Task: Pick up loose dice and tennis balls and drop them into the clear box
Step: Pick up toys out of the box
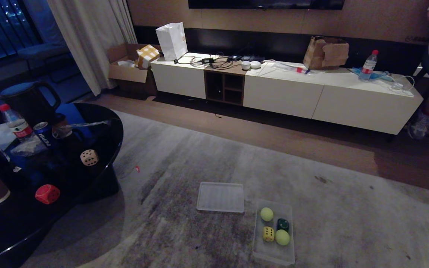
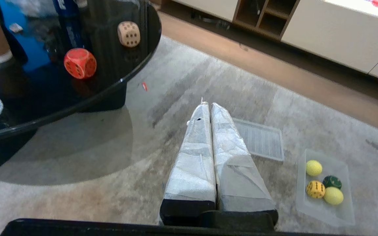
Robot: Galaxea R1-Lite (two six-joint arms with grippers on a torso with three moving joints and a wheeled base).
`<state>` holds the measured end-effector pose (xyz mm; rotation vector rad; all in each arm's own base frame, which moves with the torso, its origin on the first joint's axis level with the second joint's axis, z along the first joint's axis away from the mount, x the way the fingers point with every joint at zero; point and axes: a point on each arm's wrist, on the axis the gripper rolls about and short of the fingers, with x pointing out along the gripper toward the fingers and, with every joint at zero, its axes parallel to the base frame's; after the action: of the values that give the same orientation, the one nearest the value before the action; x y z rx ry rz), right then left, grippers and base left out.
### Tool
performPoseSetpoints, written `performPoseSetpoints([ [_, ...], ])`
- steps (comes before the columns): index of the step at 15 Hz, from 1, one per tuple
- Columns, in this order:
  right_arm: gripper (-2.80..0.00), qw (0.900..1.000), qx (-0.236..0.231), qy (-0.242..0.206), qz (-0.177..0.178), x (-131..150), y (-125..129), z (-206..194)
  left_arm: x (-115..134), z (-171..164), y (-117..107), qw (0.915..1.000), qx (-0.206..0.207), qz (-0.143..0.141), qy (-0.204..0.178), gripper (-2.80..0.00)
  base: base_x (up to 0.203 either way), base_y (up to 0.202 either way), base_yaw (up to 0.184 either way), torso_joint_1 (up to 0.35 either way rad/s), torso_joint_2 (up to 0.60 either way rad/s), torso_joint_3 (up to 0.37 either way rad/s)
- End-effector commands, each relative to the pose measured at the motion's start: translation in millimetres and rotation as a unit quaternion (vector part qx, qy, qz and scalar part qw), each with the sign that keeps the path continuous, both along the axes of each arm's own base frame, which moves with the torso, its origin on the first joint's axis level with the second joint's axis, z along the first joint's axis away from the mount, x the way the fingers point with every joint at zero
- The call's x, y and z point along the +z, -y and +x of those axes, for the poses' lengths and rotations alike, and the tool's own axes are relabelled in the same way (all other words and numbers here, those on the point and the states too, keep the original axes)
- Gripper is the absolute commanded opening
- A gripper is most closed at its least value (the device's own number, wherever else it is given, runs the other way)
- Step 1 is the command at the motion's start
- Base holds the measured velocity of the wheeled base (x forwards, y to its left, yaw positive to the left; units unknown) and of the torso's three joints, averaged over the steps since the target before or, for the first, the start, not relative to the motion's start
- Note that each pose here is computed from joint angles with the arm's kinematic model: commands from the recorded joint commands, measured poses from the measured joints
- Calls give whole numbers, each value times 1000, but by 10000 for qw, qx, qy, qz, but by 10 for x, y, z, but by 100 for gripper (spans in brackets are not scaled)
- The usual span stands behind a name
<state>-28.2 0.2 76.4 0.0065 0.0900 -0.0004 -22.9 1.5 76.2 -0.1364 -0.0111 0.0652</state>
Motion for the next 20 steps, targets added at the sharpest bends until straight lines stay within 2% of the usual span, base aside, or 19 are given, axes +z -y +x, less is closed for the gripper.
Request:
performPoseSetpoints([
  [1,-280,10000,5,-10,7,-1,0,1,0,1,0,10000,1,-9,-8,-280,0,0,0,2,5,193],
  [7,-280,10000,16,-10,2,-1,0,1,0,0,0,10000,1,6,-3,-280,0,0,0,2,4,191],
  [13,-280,10000,8,-10,0,-1,0,1,-2,0,0,10000,1,14,-11,-280,0,0,0,0,2,25],
  [20,-280,10000,4,-10,0,-1,0,1,-6,1,0,10000,1,-2,-15,-280,2,-6,144,3,3,3],
])
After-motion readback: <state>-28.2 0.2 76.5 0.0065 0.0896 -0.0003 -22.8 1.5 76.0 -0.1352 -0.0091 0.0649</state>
